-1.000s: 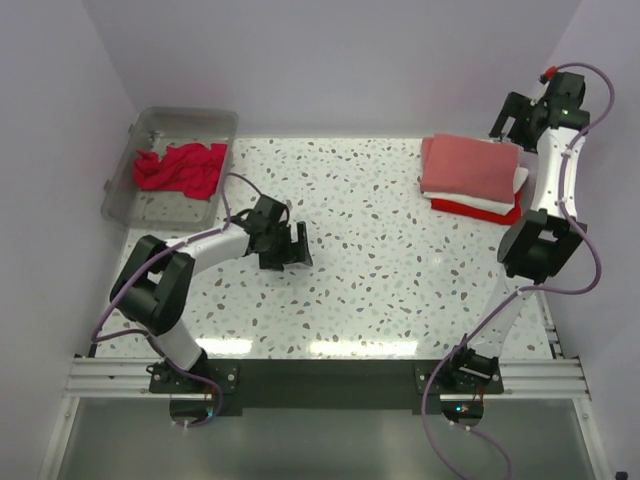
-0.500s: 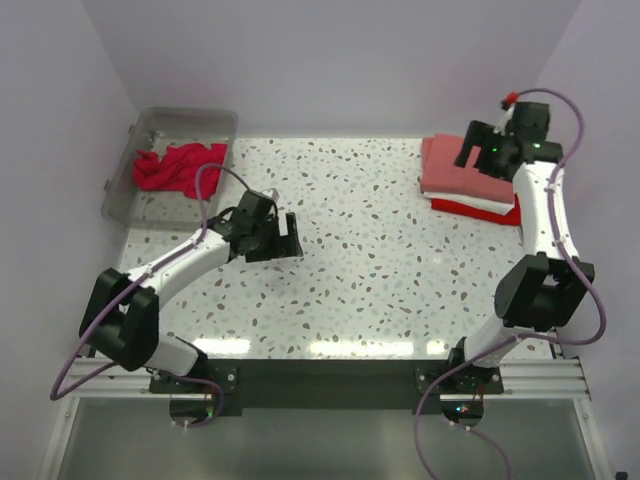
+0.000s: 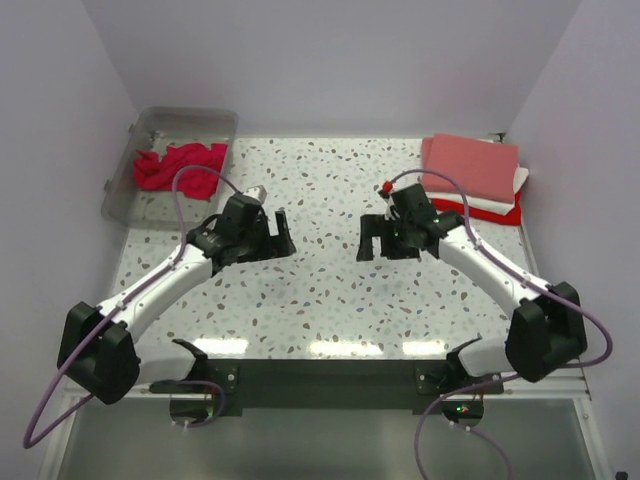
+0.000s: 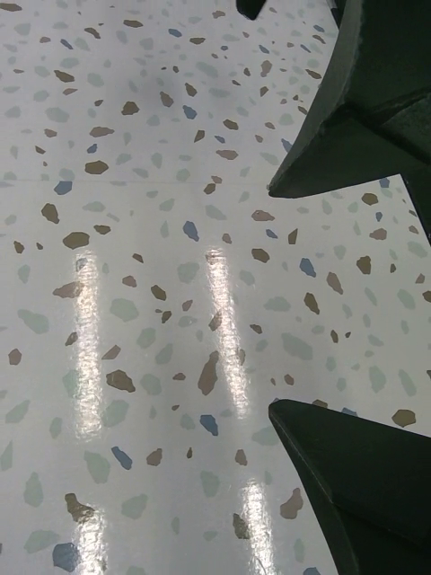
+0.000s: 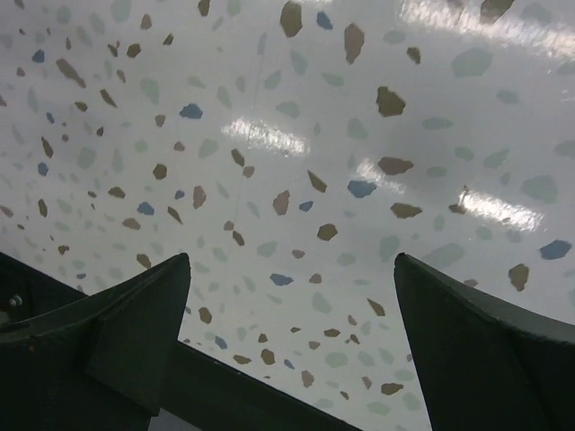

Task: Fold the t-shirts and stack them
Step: Neatly place the folded tshirt to the corner

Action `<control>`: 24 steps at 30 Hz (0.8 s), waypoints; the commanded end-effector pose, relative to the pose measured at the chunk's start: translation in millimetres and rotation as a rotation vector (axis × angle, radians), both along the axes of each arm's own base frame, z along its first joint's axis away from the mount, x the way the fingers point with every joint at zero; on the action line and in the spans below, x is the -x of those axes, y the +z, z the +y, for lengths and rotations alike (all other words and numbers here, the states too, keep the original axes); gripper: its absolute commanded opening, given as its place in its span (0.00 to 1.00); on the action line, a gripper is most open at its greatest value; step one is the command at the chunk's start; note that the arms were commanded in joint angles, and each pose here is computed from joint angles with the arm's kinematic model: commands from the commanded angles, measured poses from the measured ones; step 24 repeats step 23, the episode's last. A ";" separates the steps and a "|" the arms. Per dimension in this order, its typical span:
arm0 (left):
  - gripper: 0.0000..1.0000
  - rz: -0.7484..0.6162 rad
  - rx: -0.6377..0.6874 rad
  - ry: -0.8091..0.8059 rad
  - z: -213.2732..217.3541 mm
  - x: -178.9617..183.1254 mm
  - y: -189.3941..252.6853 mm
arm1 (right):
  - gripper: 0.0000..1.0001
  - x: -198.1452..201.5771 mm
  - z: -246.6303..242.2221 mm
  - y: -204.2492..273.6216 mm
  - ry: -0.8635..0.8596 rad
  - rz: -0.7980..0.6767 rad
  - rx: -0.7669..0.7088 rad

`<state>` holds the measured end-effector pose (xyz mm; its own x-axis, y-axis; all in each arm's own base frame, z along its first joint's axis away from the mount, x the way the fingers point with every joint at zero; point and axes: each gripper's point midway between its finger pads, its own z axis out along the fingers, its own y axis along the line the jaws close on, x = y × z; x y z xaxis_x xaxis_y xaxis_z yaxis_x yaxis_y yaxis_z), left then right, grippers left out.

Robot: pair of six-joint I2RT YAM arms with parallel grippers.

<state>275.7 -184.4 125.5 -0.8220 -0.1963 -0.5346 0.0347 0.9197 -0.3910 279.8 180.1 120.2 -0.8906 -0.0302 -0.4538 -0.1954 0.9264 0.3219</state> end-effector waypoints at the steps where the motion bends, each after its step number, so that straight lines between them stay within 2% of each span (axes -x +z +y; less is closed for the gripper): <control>1: 1.00 -0.050 0.002 0.031 4.3 -1.3 13.7 | 0.99 7.5 9.6 16.3 -0.079 -0.069 -0.112; 7: 1.00 -0.072 0.001 0.025 6.0 2.9 18.0 | 0.99 26.9 -4.5 12.1 -0.076 -0.081 -0.071; 24: 1.00 -0.116 0.001 0.058 16.0 9.8 29.6 | 0.99 29.5 -9.7 12.9 -0.083 -0.099 -0.062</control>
